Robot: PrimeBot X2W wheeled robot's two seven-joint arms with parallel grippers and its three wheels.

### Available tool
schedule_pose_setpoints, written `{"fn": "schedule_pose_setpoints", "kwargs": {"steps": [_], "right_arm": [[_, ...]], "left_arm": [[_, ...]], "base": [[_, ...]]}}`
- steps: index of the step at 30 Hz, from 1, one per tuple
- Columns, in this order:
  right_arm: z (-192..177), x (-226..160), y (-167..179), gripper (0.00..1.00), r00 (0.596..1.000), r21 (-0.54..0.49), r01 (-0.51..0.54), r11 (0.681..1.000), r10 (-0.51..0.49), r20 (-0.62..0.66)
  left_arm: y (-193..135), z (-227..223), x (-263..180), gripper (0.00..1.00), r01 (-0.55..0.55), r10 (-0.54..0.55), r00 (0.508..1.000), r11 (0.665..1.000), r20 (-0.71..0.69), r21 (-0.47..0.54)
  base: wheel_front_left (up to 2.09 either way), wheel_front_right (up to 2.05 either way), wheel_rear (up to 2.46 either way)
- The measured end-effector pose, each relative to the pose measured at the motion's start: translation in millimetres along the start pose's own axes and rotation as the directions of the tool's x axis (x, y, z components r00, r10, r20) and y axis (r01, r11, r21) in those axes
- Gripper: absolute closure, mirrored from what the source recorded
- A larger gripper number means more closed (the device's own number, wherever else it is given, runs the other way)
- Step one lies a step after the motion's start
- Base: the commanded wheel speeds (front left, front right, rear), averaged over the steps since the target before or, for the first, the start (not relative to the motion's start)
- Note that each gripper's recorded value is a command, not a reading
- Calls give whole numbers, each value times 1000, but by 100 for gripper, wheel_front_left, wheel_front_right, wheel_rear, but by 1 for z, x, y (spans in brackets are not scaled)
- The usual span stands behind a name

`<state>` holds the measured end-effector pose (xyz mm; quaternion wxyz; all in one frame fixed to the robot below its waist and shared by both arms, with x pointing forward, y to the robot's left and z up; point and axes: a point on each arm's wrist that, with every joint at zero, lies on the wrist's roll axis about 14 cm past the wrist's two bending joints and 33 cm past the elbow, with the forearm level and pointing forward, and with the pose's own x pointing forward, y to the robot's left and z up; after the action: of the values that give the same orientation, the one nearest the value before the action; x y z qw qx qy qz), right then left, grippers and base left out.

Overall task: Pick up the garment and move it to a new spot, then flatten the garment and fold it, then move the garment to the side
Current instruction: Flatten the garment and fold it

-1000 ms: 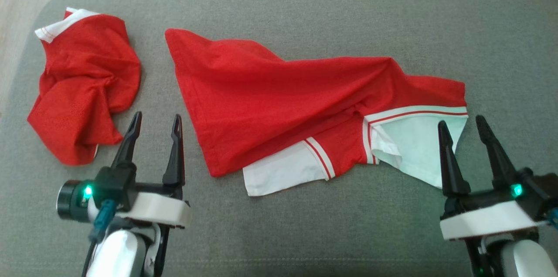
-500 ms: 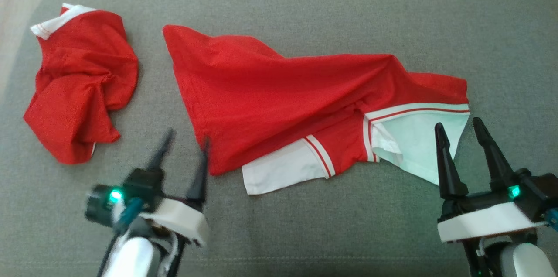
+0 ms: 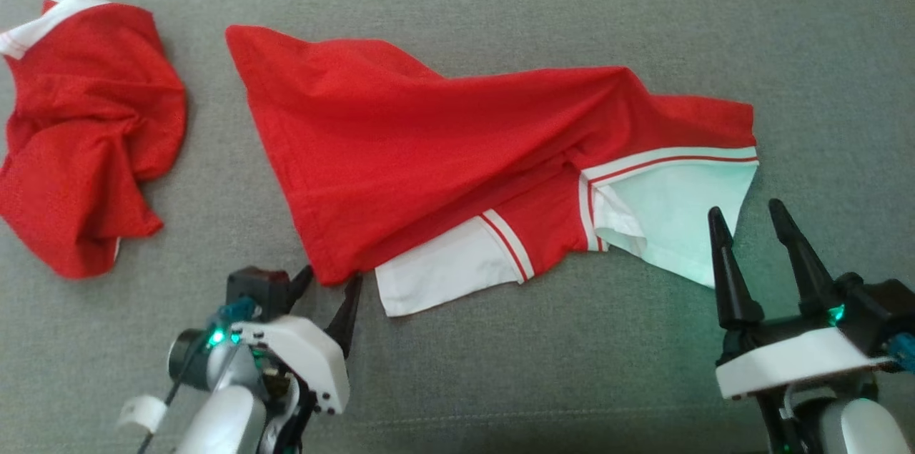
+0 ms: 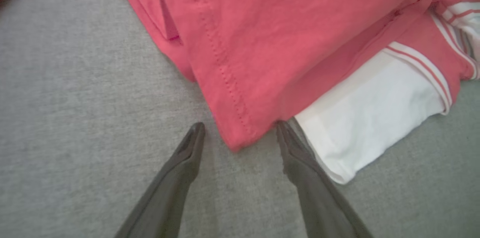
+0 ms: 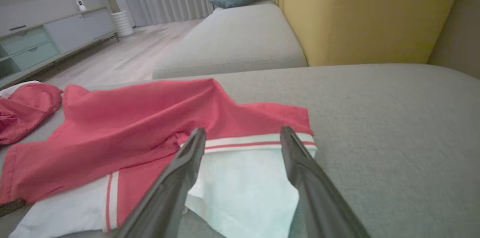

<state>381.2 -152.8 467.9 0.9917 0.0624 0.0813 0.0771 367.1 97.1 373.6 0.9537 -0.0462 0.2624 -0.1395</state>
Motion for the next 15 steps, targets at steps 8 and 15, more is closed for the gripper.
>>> {"fn": "schedule_pose_setpoints", "kwargs": {"steps": [8,15], "right_arm": [[-41,-10,-35,0,973,-6,104,995,-103,-204],[-90,-19,-35,0,897,4,110,994,-97,-432]], "left_arm": [[-3,-1,11,100,32,-32,999,999,-32,-9],[0,0,14,100,28,-29,999,1000,-19,-6]], "base": [[0,0,0],[0,0,0]]}}
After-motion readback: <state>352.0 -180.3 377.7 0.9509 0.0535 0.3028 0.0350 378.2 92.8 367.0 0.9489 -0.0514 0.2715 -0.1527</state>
